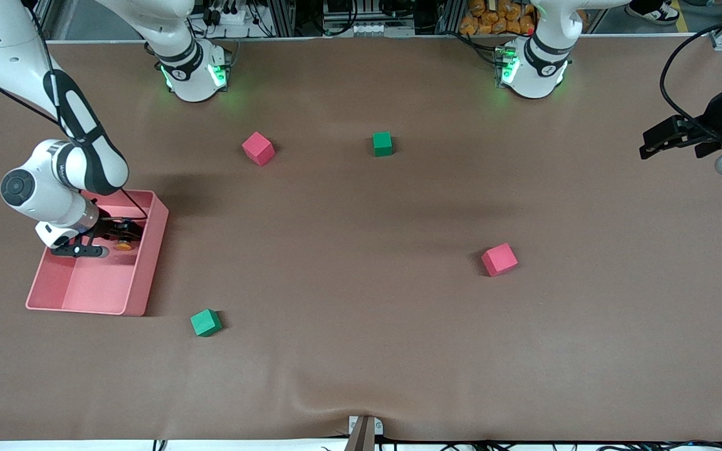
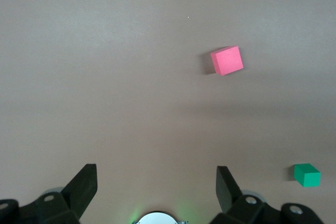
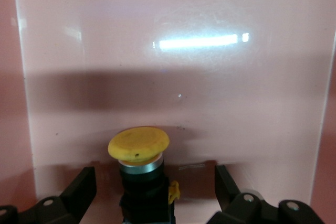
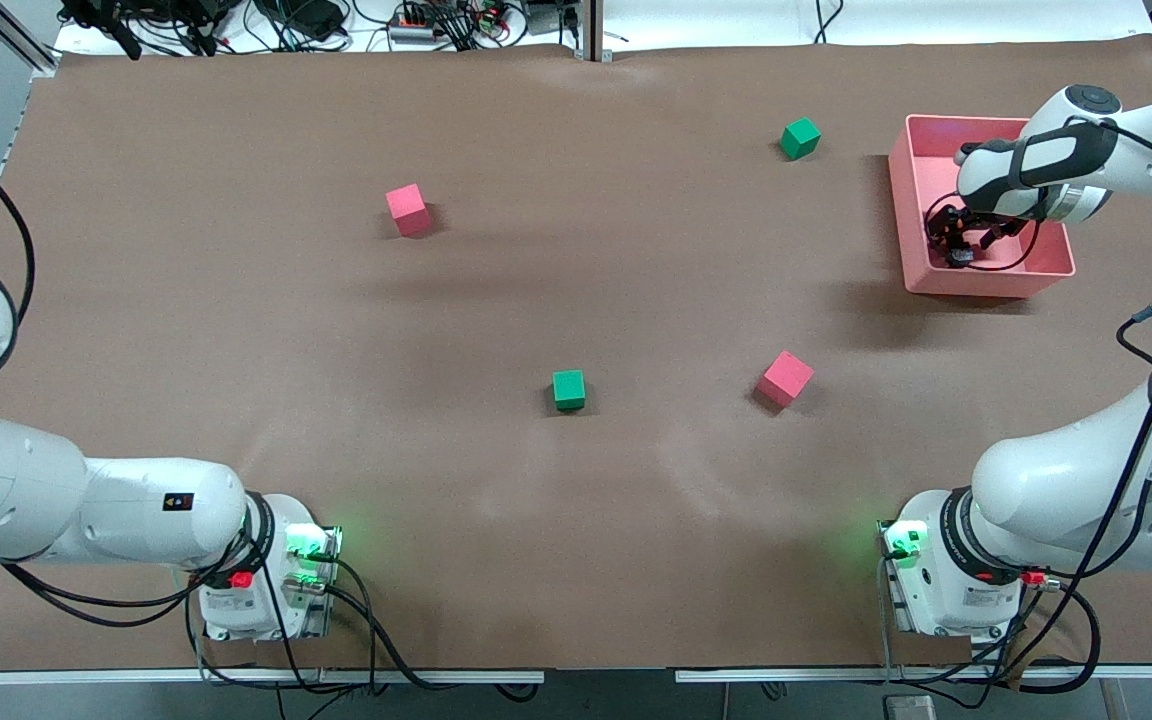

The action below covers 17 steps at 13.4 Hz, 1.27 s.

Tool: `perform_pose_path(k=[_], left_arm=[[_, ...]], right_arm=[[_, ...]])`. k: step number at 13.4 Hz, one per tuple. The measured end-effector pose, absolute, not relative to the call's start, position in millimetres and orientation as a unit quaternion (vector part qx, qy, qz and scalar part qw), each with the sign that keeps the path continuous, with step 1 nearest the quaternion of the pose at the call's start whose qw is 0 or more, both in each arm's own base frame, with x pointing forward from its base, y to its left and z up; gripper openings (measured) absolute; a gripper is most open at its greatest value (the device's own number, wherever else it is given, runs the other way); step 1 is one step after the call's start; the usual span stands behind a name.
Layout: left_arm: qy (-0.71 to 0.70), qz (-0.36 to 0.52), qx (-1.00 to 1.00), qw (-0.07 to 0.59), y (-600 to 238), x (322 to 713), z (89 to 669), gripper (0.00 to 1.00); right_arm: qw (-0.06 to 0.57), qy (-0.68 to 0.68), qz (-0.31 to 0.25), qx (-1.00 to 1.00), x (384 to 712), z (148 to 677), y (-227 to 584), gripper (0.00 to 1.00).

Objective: Place and upright button with both arms
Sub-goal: 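Lower the right gripper and close it around the yellow button's base, then lift the button out of the tray with the right gripper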

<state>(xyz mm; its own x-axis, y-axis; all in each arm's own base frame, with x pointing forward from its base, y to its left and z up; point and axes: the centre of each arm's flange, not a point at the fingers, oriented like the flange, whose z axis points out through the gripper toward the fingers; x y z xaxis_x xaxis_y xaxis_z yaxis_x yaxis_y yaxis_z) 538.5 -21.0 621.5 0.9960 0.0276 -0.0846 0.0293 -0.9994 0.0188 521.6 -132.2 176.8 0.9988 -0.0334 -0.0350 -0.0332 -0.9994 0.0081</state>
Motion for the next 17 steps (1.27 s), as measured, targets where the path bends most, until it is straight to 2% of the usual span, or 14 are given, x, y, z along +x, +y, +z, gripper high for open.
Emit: perform_pose_path(k=[6, 11, 17], left_arm=[[0.014, -0.042, 0.999, 0.010, -21, 539, 621, 1.00], [0.014, -0.042, 0.999, 0.010, -21, 539, 621, 1.00], [0.010, -0.042, 0.999, 0.010, -26, 538, 622, 1.00]], right_arm=[[0.005, -0.017, -0.012, 1.000, 524, 180, -133, 0.38], [0.007, -0.016, -0.002, 1.000, 529, 189, -134, 0.37], [0.017, 0.022, 0.037, 0.999, 540, 234, -134, 0.37]])
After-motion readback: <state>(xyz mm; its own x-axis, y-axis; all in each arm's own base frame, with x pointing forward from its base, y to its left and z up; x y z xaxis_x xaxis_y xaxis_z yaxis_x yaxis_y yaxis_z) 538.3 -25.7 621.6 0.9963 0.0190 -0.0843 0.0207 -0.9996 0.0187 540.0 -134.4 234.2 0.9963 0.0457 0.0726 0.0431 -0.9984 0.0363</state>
